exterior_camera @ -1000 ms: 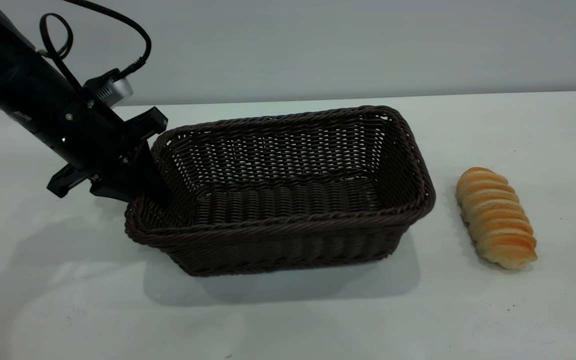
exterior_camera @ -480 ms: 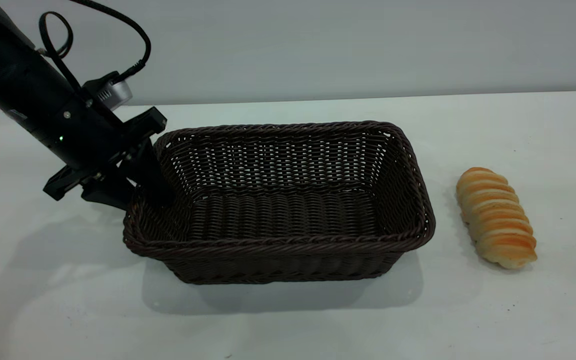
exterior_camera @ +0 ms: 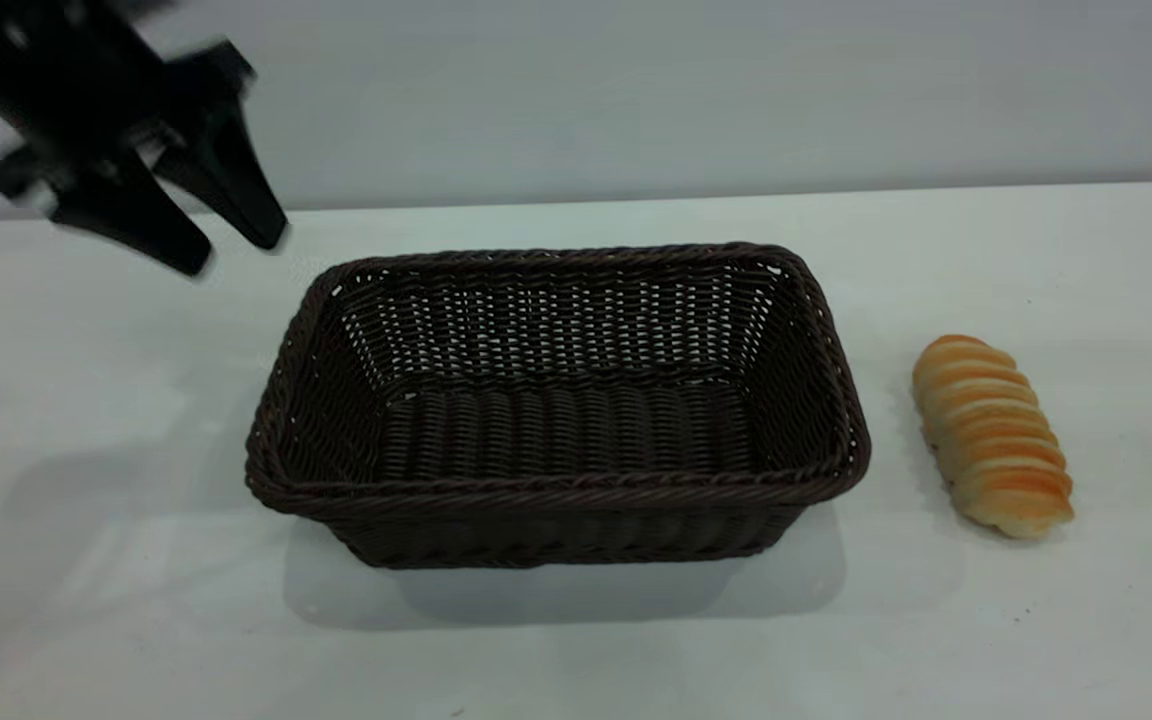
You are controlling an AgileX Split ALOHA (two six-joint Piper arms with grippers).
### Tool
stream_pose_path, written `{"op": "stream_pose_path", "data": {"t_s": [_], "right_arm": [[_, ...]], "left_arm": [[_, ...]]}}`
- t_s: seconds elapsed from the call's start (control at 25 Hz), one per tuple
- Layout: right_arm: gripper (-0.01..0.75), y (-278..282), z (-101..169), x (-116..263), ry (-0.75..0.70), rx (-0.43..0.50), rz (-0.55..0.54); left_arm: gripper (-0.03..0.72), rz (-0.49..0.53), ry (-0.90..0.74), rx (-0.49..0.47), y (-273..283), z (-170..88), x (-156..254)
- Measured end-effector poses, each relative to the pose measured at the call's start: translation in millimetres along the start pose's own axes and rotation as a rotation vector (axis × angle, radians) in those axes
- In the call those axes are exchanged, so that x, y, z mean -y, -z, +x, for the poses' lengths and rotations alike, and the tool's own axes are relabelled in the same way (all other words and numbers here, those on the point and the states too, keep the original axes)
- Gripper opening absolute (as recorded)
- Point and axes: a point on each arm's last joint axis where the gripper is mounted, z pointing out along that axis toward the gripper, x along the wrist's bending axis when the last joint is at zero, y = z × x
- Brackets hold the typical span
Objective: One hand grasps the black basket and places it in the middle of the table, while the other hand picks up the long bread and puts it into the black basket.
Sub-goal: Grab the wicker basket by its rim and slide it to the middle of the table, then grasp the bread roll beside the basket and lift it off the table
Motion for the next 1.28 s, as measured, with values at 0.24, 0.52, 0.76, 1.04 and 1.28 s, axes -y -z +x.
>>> {"op": "stream_pose_path", "data": {"t_s": [0.24,0.52,0.76,1.04,1.28], "right_arm": [[0.594,-52,-1,-15,-0.014,0.015,0.087],[0.591,-128,-3,-16,-0.053,0.031,0.249],[0.590,-184,-5,-22,-0.047,0.047,0.334],[0.590,-243,-7,-28,-0.018,0.054,0.375],[0.591,-287,-10,-28,0.027,0.052,0.407]], "left_arm": [[0.573,-0.090,-0.067,-0.057,42,-12,1],[0.573,-0.147,-0.079,-0.065,66,-22,3],[0.573,-0.153,-0.082,-0.065,69,-23,4],[0.573,-0.153,-0.080,-0.064,69,-23,4],[0.573,-0.154,-0.079,-0.063,69,-23,4]]}}
